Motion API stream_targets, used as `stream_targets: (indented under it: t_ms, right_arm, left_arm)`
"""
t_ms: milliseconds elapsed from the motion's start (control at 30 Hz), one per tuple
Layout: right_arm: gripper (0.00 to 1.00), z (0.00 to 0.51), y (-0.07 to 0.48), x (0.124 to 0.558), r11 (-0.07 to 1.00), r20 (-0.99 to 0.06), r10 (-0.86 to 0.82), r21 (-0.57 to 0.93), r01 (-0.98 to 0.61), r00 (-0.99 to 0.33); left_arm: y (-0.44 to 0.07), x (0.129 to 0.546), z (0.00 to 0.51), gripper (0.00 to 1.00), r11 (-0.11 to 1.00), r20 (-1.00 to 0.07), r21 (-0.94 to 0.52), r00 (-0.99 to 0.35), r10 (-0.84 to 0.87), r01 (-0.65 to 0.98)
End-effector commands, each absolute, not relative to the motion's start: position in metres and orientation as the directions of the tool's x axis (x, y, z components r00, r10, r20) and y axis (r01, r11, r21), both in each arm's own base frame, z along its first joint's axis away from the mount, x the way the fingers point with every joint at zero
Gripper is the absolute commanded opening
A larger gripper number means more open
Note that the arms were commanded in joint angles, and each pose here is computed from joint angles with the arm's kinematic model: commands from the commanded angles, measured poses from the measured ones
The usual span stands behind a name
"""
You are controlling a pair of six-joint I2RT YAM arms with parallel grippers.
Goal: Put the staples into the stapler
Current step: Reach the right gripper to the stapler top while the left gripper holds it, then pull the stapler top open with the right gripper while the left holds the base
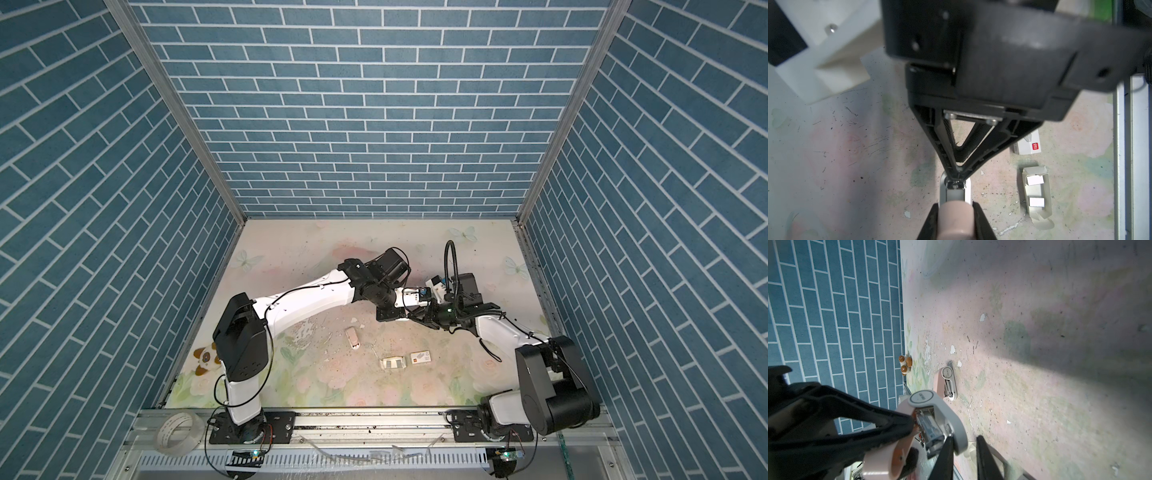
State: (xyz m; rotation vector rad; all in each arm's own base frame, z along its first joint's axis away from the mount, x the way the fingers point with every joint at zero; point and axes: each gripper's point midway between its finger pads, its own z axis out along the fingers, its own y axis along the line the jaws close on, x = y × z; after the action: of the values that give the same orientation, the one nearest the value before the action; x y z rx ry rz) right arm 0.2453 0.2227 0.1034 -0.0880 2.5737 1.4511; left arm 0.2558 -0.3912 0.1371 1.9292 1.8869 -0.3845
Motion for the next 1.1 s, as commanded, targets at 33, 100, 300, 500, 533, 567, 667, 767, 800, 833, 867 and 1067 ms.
stream_targets:
  t_ms: [33,100,300,500,533,567,667,767,800,833,867,1067]
  right_arm:
    - [0.2,0.092,0.222,0.244,0.535,-0.167,0.053,0.837,-0.113,-0.985]
    - [0.2,0.092,0.223,0.245,0.529,-0.168,0.061,0.841,-0.111,-0.984]
    - [0.2,0.09,0.226,0.248,0.51,-0.173,0.081,0.853,-0.108,-0.982]
    - [0.2,0.09,0.23,0.249,0.489,-0.181,0.092,0.865,-0.114,-0.979]
    - [0.2,0.09,0.231,0.249,0.486,-0.18,0.093,0.867,-0.113,-0.979]
    - [0.2,0.089,0.232,0.248,0.485,-0.179,0.09,0.867,-0.114,-0.98]
    - [0.21,0.085,0.235,0.247,0.485,-0.175,0.085,0.867,-0.113,-0.981]
    - [0.21,0.083,0.237,0.246,0.484,-0.172,0.08,0.868,-0.113,-0.982]
    - [0.21,0.082,0.238,0.245,0.484,-0.169,0.078,0.868,-0.111,-0.983]
    - [0.21,0.082,0.239,0.246,0.484,-0.172,0.078,0.868,-0.113,-0.982]
    - [0.22,0.082,0.239,0.246,0.486,-0.172,0.078,0.867,-0.113,-0.982]
    - [0.25,0.081,0.234,0.244,0.513,-0.187,0.094,0.851,-0.113,-0.978]
  left_arm:
    - [-0.401,0.255,0.17,0.0,0.021,-0.548,0.122,0.05,0.835,0.992]
    - [-0.402,0.254,0.174,0.0,0.025,-0.558,0.118,0.046,0.829,0.993]
    - [-0.406,0.254,0.183,0.0,0.04,-0.587,0.111,0.033,0.809,0.993]
    - [-0.41,0.254,0.187,0.0,0.058,-0.608,0.094,0.011,0.794,0.994]
    - [-0.411,0.255,0.188,0.0,0.065,-0.614,0.094,0.007,0.79,0.993]
    - [-0.412,0.256,0.189,0.0,0.07,-0.616,0.095,0.003,0.788,0.993]
    - [-0.414,0.26,0.194,0.0,0.09,-0.629,0.097,-0.009,0.777,0.991]
    - [-0.417,0.262,0.198,0.0,0.105,-0.639,0.097,-0.019,0.769,0.99]
    - [-0.418,0.263,0.199,0.0,0.111,-0.641,0.099,-0.022,0.767,0.989]
    - [-0.418,0.265,0.199,0.0,0.118,-0.642,0.099,-0.027,0.766,0.988]
    - [-0.419,0.266,0.2,0.0,0.122,-0.643,0.101,-0.029,0.765,0.987]
    - [-0.415,0.271,0.198,0.0,0.135,-0.635,0.117,-0.03,0.772,0.984]
